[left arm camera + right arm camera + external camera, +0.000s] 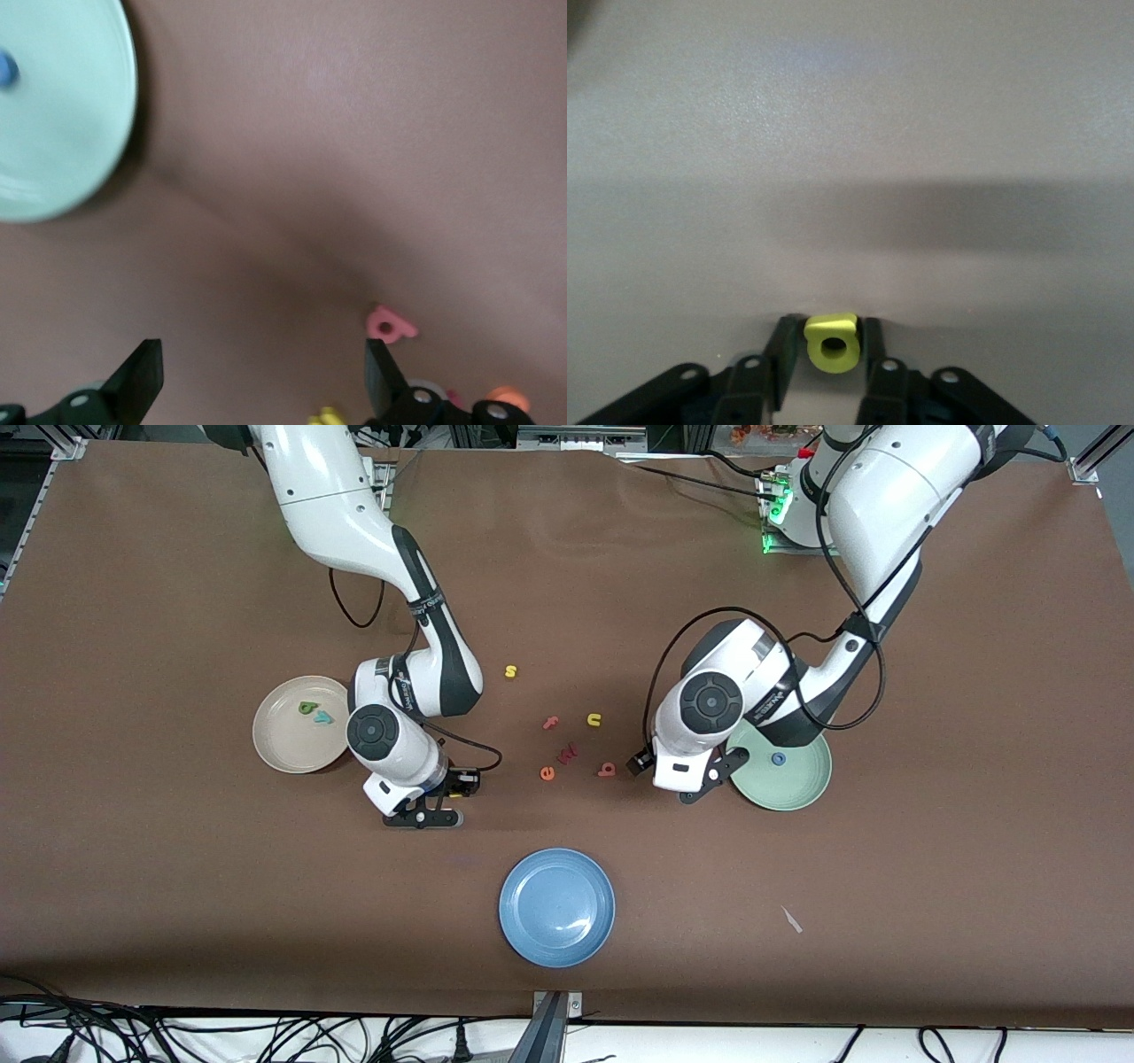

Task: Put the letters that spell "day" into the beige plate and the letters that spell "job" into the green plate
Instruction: 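Carry the yellow o to the white plate while the left gripper grasps the pink a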

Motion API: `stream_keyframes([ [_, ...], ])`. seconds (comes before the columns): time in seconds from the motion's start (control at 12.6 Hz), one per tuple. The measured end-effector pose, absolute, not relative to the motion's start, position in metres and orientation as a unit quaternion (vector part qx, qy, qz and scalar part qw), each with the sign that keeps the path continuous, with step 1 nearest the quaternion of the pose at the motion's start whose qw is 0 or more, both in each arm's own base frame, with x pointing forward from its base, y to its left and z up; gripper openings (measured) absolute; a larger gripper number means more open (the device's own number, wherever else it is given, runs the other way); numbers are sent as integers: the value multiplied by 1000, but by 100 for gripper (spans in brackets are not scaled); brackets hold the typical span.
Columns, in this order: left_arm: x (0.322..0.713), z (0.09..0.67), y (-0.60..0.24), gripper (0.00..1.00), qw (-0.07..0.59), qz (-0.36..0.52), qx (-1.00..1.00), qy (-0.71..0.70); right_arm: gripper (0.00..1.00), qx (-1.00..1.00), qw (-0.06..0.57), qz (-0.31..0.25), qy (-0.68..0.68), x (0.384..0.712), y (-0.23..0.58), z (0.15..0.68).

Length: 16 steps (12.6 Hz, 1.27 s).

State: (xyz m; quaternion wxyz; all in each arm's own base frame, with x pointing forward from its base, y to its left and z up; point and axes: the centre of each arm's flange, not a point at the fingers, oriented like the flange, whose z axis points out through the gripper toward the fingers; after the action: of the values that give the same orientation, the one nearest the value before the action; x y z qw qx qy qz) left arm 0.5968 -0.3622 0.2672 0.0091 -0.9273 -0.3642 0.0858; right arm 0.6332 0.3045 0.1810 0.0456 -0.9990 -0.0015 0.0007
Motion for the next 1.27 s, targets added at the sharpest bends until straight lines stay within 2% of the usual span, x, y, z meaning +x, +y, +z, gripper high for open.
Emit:
stream_keyframes([
  [0.08, 595, 263, -371, 100, -1, 82, -915, -394, 28, -999, 46, 0, -2, 633, 305, 181],
  [0.4, 588, 245, -412, 100, -54, 71, -851, -518, 28, -999, 47, 8, -3, 635, 306, 185],
  [0.63, 583, 223, -425, 96, -60, 58, -805, -587, 28, -999, 35, 27, -2, 647, 282, 200],
  [0.87, 576, 203, -434, 82, -51, 35, -774, -630, 28, -999, 22, 41, 2, 648, 233, 219],
  [0.95, 575, 200, -437, 82, -54, 34, -766, -640, 28, -999, 18, 42, -2, 642, 218, 229],
  [1.03, 575, 198, -438, 74, -57, 34, -758, -649, 28, -999, 15, 44, -3, 634, 201, 241],
  [1.27, 579, 191, -432, 69, -56, 32, -742, -667, 28, -999, 25, 31, -12, 598, 140, 256],
])
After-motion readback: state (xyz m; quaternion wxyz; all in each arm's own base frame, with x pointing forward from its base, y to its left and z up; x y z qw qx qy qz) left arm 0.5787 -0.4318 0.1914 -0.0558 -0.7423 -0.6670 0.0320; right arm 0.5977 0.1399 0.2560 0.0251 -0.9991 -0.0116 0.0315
